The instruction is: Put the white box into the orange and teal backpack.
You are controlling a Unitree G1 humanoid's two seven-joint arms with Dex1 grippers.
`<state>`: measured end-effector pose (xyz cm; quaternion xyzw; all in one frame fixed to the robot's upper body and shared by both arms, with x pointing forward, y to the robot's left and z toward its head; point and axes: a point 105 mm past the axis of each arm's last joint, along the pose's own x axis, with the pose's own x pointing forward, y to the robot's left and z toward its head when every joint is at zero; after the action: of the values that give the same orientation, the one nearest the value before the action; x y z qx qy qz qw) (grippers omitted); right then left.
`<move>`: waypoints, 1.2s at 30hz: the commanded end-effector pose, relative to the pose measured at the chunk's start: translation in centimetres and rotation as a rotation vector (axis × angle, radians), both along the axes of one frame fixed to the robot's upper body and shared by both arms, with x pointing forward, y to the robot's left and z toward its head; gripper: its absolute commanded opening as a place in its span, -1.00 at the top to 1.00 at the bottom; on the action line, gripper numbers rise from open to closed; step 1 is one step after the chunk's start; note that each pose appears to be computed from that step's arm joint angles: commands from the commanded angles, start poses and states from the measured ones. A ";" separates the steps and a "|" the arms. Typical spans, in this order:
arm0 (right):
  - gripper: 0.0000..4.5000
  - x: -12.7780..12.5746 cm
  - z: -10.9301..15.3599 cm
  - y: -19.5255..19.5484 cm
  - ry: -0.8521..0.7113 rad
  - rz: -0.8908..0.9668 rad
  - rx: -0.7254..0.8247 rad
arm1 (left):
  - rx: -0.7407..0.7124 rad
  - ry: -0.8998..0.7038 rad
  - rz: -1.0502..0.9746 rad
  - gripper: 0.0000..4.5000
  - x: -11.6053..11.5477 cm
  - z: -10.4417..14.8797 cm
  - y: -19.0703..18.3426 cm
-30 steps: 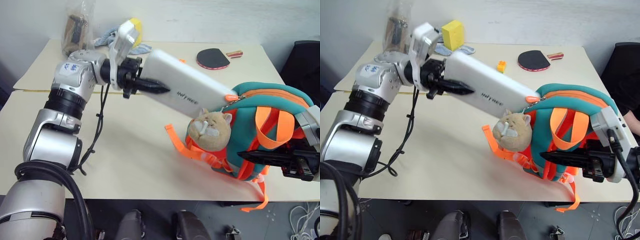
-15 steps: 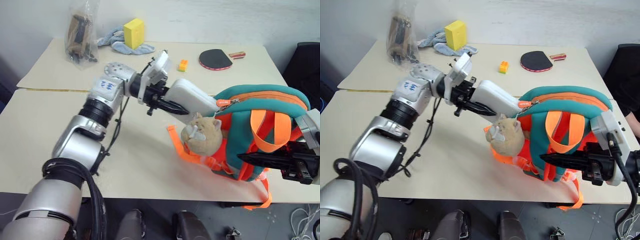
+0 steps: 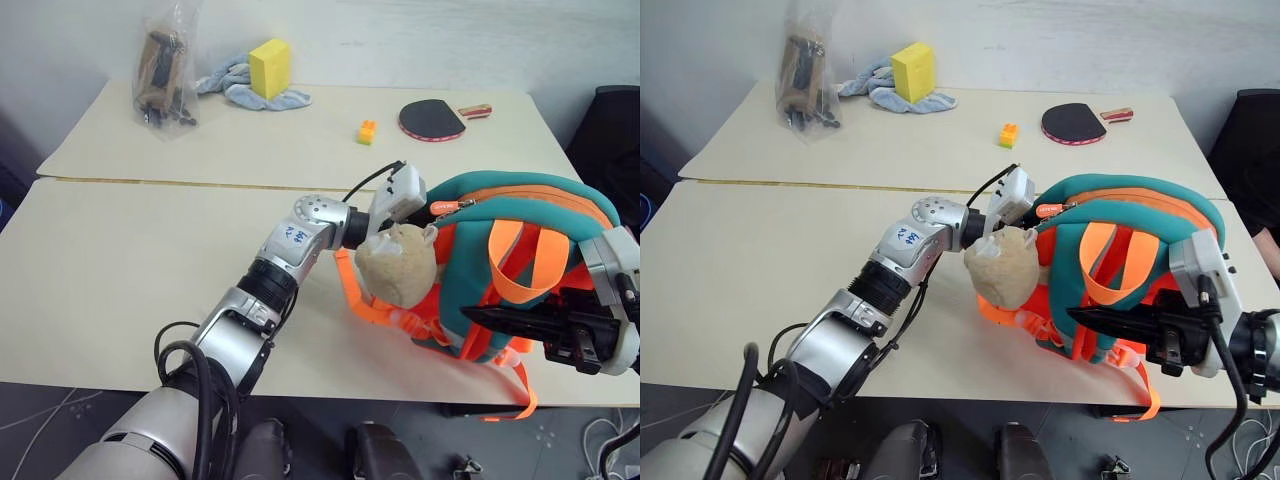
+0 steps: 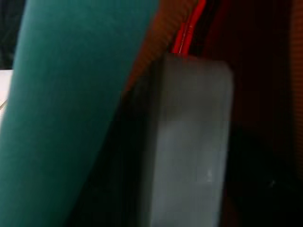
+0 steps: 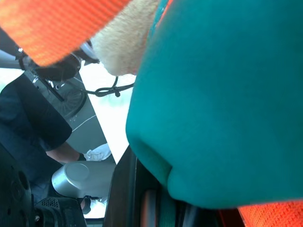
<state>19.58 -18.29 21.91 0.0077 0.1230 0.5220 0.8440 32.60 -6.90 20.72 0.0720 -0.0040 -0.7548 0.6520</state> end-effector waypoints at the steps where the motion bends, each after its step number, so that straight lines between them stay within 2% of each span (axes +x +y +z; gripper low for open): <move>1: 1.00 -0.4 0.2 0.5 -0.026 0.018 0.015 | -0.013 -0.047 0.005 -0.76 0.4 1.2 2.6; 3: 1.00 -0.4 0.1 0.5 -0.022 0.015 0.017 | -0.011 -0.057 0.010 -0.99 0.8 2.0 5.1; 9: 1.00 -0.4 -0.3 0.3 -0.013 -0.003 0.022 | 0.056 -0.061 -0.081 -0.99 0.0 4.0 11.6; 13: 1.00 -0.2 -0.5 0.3 -0.014 -0.007 0.022 | 0.027 0.046 -0.189 -0.99 -2.1 6.6 13.7; 16: 1.00 -0.1 -0.4 0.4 -0.016 -0.007 0.023 | 0.007 0.084 -0.277 -0.99 -4.5 7.4 13.1; 18: 1.00 0.0 -0.4 0.4 -0.018 -0.006 0.024 | 0.042 0.045 -0.263 -0.99 -5.1 6.4 11.7; 21: 1.00 0.0 -0.2 0.6 -0.021 0.000 0.027 | 0.073 0.021 -0.199 -0.99 -4.8 4.7 9.2; 25: 1.00 0.0 -0.1 0.7 -0.023 0.002 0.029 | 0.072 0.044 -0.156 -0.99 -4.7 3.6 7.2; 28: 1.00 -0.1 -0.1 0.8 -0.024 0.001 0.034 | 0.075 0.007 -0.029 -0.99 -2.9 2.9 5.9; 31: 1.00 -0.2 -0.1 0.9 -0.023 -0.005 0.042 | 0.055 0.001 0.022 -0.74 -2.0 2.8 5.6; 36: 1.00 -0.3 -0.4 0.9 -0.019 -0.020 0.050 | 0.041 0.029 0.010 -0.08 -2.1 3.0 6.1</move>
<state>19.66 -17.84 20.93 0.0331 0.1173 0.5075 0.8530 30.42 -1.07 22.84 0.0695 0.0375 -0.7553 0.6506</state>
